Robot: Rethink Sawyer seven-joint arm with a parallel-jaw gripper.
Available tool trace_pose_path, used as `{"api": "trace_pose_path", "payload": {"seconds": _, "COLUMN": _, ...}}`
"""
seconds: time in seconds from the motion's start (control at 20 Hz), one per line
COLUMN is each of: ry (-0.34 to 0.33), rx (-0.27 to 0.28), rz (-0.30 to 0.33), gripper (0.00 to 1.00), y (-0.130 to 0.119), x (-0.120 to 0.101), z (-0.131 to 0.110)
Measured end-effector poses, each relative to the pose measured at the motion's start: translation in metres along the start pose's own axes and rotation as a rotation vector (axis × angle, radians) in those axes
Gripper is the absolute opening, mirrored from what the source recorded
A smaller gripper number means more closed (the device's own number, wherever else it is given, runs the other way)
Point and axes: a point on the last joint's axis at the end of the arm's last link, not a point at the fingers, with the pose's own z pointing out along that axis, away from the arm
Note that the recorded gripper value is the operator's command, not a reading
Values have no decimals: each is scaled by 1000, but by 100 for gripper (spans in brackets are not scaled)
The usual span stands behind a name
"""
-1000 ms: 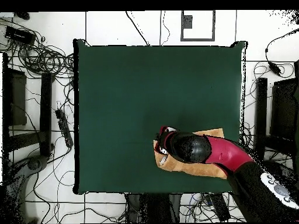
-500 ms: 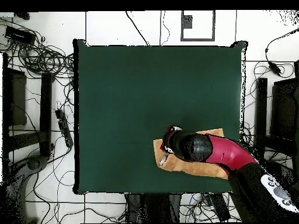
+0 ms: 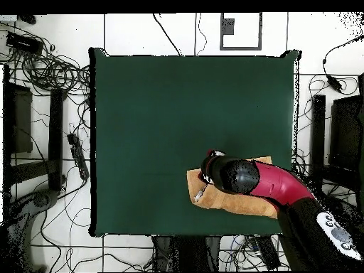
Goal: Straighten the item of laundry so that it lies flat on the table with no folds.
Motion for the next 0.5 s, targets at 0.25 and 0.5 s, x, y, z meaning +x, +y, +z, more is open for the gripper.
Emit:
{"api": "trace_pose_path", "payload": {"seconds": 0.25, "ry": -7, "rx": -5, "rz": 27, "gripper": 0, "y": -2, "x": -3, "z": -1}}
{"api": "trace_pose_path", "payload": {"seconds": 0.5, "ry": -3, "rx": -9, "rz": 49, "gripper": 0, "y": -2, "x": -2, "z": -1}}
